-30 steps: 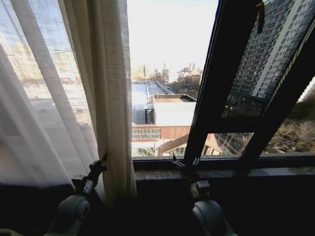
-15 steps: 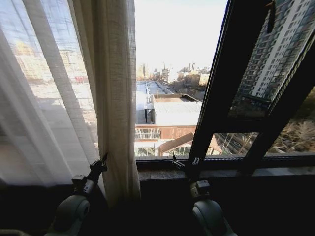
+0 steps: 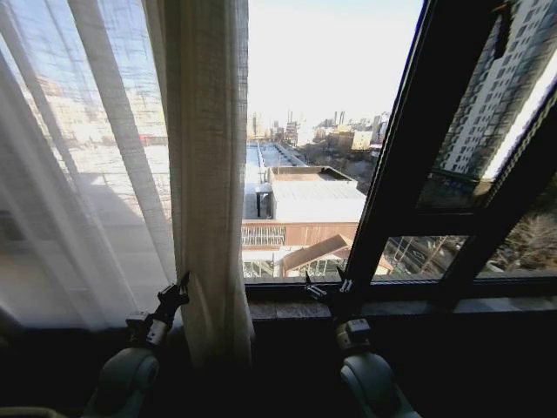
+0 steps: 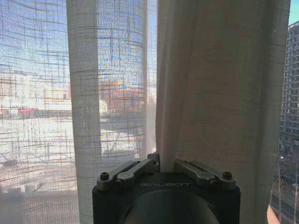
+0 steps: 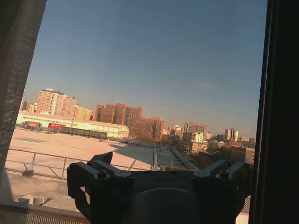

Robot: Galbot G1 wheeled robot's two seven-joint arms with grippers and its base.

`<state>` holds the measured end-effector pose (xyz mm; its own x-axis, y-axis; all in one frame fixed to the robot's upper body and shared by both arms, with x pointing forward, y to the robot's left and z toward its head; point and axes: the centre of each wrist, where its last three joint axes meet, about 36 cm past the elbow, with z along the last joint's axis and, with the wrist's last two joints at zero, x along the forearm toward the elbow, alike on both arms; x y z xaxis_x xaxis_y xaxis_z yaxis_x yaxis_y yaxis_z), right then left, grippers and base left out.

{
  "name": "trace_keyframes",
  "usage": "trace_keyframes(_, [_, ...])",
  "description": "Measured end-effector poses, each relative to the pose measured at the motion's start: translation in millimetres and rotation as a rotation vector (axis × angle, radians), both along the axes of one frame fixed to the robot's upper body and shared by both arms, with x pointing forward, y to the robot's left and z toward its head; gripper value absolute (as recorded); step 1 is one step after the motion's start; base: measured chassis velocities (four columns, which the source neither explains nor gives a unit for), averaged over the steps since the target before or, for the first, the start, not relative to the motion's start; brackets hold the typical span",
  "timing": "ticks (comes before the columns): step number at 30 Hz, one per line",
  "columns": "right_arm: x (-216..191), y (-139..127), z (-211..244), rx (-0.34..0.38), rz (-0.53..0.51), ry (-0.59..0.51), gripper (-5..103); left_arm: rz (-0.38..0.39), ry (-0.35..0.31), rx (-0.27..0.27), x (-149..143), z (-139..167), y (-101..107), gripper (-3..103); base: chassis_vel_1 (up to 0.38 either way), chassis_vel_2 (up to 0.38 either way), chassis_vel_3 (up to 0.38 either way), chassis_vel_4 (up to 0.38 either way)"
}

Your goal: Open the curtains by pulling them apart, changing their state from closed to fully open.

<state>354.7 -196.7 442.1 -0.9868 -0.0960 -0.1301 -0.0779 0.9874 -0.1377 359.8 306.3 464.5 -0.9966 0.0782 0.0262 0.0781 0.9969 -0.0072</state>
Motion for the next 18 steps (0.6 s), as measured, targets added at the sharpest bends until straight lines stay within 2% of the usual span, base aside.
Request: trace_keyframes(18, [1.3,2.7,-3.3,0.003,0.009,0.005,100,0.003,0.003,-0.006,-0.5,-1.6,-1.1,0,0.000,0.000,0.000,0.000])
